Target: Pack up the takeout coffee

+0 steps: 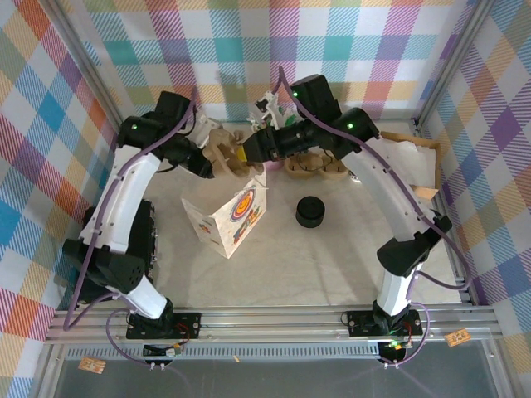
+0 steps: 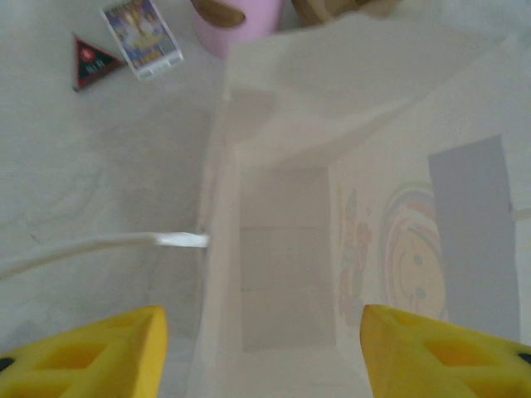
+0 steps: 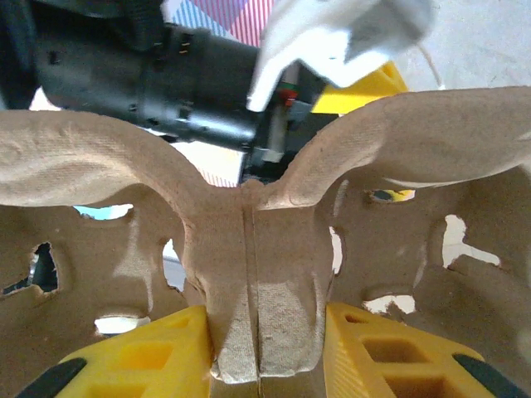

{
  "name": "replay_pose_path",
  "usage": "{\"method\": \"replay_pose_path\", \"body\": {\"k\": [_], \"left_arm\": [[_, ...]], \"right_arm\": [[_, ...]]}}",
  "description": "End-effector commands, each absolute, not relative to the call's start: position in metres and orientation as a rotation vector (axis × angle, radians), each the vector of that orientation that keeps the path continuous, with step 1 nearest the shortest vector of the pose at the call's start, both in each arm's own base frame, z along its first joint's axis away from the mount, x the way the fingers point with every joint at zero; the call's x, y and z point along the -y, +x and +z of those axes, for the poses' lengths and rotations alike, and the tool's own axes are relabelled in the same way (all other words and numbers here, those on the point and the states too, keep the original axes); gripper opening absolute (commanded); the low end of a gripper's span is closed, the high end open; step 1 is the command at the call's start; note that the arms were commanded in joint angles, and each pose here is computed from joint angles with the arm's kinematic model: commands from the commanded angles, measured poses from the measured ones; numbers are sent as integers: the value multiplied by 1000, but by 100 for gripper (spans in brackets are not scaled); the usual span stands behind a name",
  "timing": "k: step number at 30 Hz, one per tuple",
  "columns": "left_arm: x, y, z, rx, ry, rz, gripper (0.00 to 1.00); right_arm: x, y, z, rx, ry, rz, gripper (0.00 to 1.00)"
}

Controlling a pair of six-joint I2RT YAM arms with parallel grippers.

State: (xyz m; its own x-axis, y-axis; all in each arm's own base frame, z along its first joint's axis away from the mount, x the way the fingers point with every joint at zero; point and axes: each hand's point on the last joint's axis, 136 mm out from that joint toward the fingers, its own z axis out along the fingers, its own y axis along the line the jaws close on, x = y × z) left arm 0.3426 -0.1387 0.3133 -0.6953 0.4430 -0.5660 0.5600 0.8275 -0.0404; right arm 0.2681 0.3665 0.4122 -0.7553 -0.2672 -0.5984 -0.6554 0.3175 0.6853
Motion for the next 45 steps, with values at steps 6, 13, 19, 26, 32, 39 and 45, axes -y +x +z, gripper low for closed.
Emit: {"method": "replay_pose_path", "body": {"k": [6,13,19,26,32,39,45], "left_arm": [[132,331,369,-2225,565,-398,68],[97,309,371,-2221,314,-387,64],[72,289,352,-2272,100,-342,62],[79,276,326,-2353,101,-416,59],[83,272,308,-2411,141,-429,59],[85,269,295,-2458,179,-435,56],[88,273,286,-2467,203,-451,50]], "right_arm": [[-376,267,424,-2131,-868,1487,36],[-385,276,411,-2148,-892,1496,37],[-392,283,390,-2221,-937,1478,36],[-395,291,367,-2267,-961,1386,36],[-397,292,343,-2320,-1011,1250,36],[-403,291,325,-2352,-1078,1120,36],[-401,291,311,-2385,-1102,1006,36]]}}
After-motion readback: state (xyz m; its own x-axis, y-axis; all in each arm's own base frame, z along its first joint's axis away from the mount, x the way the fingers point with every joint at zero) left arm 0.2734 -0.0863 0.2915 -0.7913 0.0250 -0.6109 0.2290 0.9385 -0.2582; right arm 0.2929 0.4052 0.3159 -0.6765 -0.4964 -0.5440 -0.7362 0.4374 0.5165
